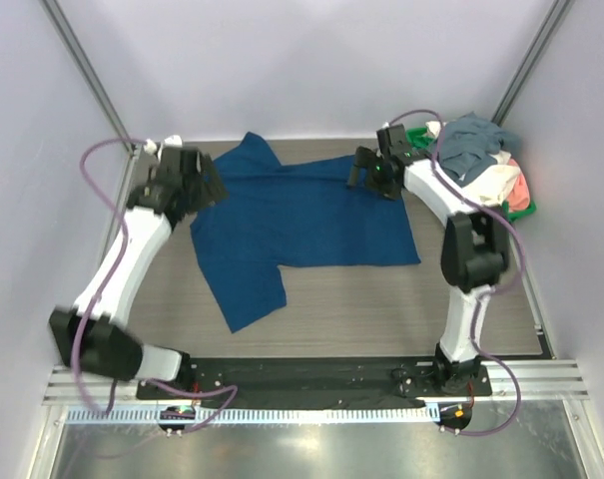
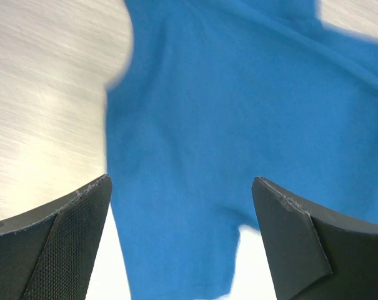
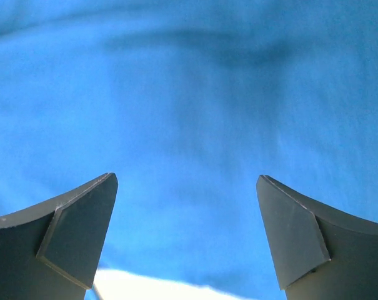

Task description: Fold and stack the t-shirts

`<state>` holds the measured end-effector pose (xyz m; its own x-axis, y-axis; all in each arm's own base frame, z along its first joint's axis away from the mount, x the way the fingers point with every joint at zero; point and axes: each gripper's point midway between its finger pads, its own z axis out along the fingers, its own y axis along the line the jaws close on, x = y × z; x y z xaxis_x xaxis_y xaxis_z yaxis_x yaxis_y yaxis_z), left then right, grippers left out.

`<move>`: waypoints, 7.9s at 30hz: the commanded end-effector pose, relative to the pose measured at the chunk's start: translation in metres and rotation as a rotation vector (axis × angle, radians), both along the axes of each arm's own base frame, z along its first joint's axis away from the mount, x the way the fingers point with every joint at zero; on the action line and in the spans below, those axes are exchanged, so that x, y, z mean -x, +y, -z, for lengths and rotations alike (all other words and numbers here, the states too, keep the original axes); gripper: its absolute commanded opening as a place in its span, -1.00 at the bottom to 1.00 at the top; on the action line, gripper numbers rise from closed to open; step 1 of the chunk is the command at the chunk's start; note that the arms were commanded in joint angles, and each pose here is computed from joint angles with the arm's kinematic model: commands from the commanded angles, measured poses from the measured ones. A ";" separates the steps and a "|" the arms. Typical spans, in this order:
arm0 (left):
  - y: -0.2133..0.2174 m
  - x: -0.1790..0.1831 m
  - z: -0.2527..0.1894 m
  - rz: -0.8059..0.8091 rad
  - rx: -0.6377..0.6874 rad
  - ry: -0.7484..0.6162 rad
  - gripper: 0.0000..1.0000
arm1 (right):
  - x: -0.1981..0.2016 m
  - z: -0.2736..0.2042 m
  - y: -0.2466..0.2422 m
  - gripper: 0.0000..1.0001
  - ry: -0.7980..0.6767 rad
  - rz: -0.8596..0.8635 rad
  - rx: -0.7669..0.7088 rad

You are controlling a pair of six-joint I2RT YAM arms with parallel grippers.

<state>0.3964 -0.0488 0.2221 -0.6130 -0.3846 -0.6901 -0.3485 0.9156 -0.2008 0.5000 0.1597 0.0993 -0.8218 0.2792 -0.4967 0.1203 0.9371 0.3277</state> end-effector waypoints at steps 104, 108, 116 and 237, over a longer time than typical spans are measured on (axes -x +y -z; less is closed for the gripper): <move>-0.051 0.250 0.074 0.048 0.354 0.105 -0.99 | 0.261 0.012 -0.120 -0.97 -0.024 0.396 -0.145; -0.046 0.232 0.057 0.095 0.221 0.086 -0.99 | 0.249 0.001 -0.117 -0.98 -0.027 0.381 -0.164; -0.041 0.149 0.006 0.118 0.001 0.024 -1.00 | 0.183 -0.019 -0.120 -0.98 -0.036 0.362 -0.138; 0.014 -0.077 0.042 0.034 0.143 -0.169 0.50 | 0.139 -0.017 -0.117 0.71 -0.094 0.332 -0.135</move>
